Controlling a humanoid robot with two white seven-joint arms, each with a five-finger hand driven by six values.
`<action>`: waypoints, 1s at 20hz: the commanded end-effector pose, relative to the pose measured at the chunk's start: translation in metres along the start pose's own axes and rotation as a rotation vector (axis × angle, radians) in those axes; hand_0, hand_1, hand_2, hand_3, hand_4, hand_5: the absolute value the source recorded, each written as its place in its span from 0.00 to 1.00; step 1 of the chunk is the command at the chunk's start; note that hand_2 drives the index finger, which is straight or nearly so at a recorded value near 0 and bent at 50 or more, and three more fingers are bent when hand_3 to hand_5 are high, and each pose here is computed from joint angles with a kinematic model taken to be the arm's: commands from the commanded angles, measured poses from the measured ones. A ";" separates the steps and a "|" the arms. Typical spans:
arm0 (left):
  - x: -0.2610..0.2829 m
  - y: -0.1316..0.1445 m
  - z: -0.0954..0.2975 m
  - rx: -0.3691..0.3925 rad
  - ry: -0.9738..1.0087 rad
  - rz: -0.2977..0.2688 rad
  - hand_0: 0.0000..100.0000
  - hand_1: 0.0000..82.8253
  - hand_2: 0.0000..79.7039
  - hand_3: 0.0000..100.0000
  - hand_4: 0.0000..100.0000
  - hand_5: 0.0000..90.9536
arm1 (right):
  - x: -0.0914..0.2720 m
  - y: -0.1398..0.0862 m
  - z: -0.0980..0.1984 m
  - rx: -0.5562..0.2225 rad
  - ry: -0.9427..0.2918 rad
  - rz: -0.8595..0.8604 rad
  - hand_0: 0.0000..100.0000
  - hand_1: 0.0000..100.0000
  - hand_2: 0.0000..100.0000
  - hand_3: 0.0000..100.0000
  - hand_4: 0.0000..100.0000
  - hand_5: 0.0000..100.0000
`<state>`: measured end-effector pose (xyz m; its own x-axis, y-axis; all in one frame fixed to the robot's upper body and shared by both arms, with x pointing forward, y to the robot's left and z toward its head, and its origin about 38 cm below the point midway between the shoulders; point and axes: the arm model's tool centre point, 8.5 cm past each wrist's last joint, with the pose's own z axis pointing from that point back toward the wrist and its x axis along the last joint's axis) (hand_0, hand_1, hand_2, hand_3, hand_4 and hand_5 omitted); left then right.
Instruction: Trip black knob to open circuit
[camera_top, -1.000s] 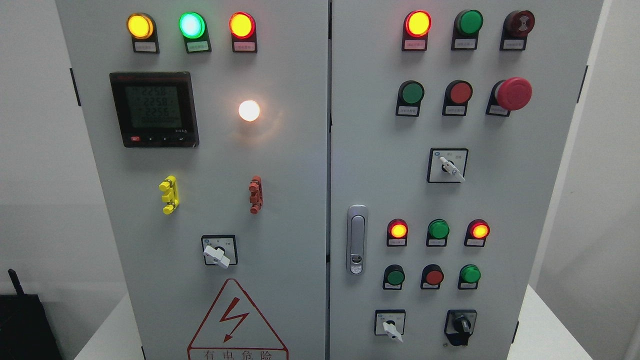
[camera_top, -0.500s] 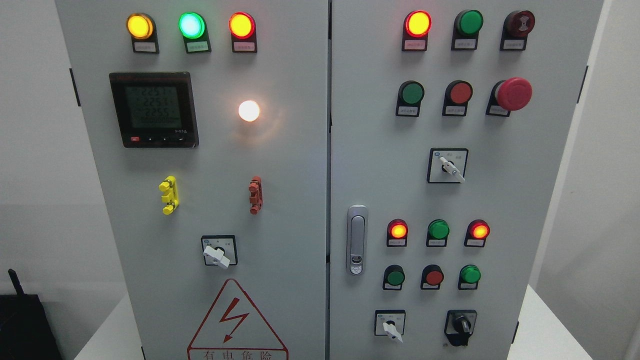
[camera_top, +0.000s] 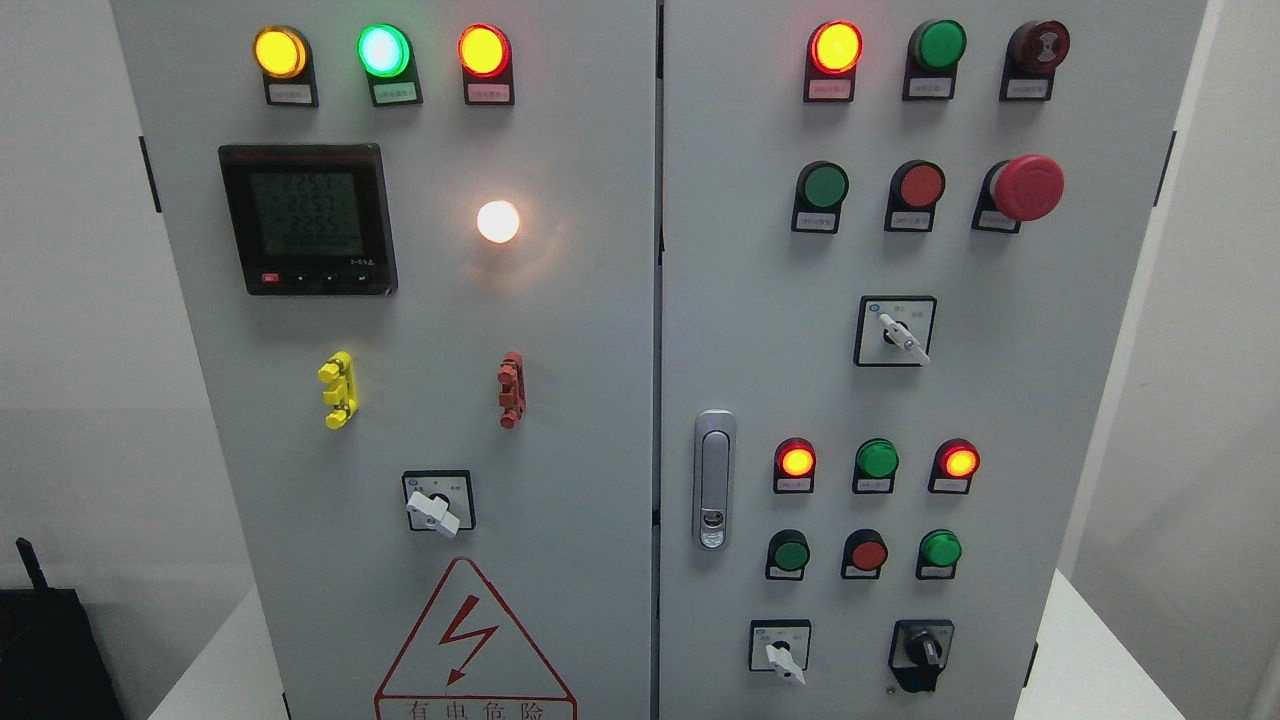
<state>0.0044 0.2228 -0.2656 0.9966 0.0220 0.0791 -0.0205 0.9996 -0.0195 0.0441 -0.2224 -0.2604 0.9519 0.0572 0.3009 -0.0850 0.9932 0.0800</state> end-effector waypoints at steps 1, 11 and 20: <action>0.002 -0.001 0.000 -0.001 -0.004 0.004 0.12 0.47 0.00 0.00 0.00 0.00 | 0.018 0.000 -0.003 -0.029 -0.066 -0.004 0.01 0.34 0.00 0.04 0.00 0.00; 0.003 -0.001 0.000 -0.001 -0.006 0.003 0.12 0.47 0.00 0.00 0.00 0.00 | 0.066 -0.003 -0.002 -0.098 -0.302 0.000 0.08 0.49 0.00 0.49 0.33 0.10; 0.002 -0.001 0.000 -0.001 -0.004 0.004 0.12 0.47 0.00 0.00 0.00 0.00 | 0.115 0.006 0.019 -0.078 -0.604 0.016 0.14 0.59 0.00 0.74 0.58 0.35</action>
<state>0.0044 0.2228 -0.2656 0.9966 0.0220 0.0791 -0.0205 0.9996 -0.0195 0.1348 -0.2153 -0.2166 0.6602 0.0342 0.7503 -0.0563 0.9984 0.0040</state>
